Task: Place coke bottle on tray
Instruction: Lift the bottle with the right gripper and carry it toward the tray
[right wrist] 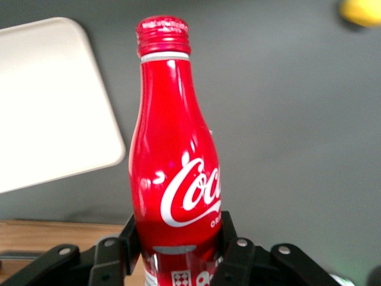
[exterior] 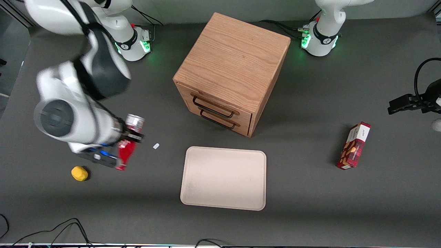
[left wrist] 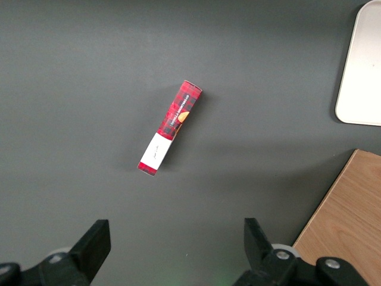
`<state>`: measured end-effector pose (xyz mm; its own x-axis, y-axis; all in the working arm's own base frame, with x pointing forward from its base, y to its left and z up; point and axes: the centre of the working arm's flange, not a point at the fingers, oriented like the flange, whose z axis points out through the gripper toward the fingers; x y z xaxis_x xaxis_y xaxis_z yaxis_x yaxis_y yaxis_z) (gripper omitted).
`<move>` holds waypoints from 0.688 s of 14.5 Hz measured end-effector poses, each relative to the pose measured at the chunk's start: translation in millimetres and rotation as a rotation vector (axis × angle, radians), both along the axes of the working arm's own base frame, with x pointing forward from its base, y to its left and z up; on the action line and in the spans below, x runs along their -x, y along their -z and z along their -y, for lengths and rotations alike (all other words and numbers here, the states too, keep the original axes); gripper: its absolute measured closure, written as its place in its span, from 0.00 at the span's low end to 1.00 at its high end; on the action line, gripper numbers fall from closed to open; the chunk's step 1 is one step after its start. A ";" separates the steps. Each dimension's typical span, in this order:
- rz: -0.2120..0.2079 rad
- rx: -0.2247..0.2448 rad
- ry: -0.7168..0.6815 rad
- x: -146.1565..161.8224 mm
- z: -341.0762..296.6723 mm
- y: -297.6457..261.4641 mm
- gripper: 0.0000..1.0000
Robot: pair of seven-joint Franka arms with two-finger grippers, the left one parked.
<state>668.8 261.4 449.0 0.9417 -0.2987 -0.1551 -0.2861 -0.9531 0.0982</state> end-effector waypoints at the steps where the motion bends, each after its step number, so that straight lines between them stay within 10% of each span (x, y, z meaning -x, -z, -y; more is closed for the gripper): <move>1: 0.034 -0.019 -0.021 -8.6 -21.4 25.4 0.45; 5: 0.129 -0.076 -0.095 -27.1 -77.5 125.3 0.45; 10: 0.110 -0.072 -0.179 -26.3 -92.5 196.1 0.45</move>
<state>695.0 353.8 252.9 0.9912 -0.1167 -0.0630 -0.1165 -0.9932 0.0055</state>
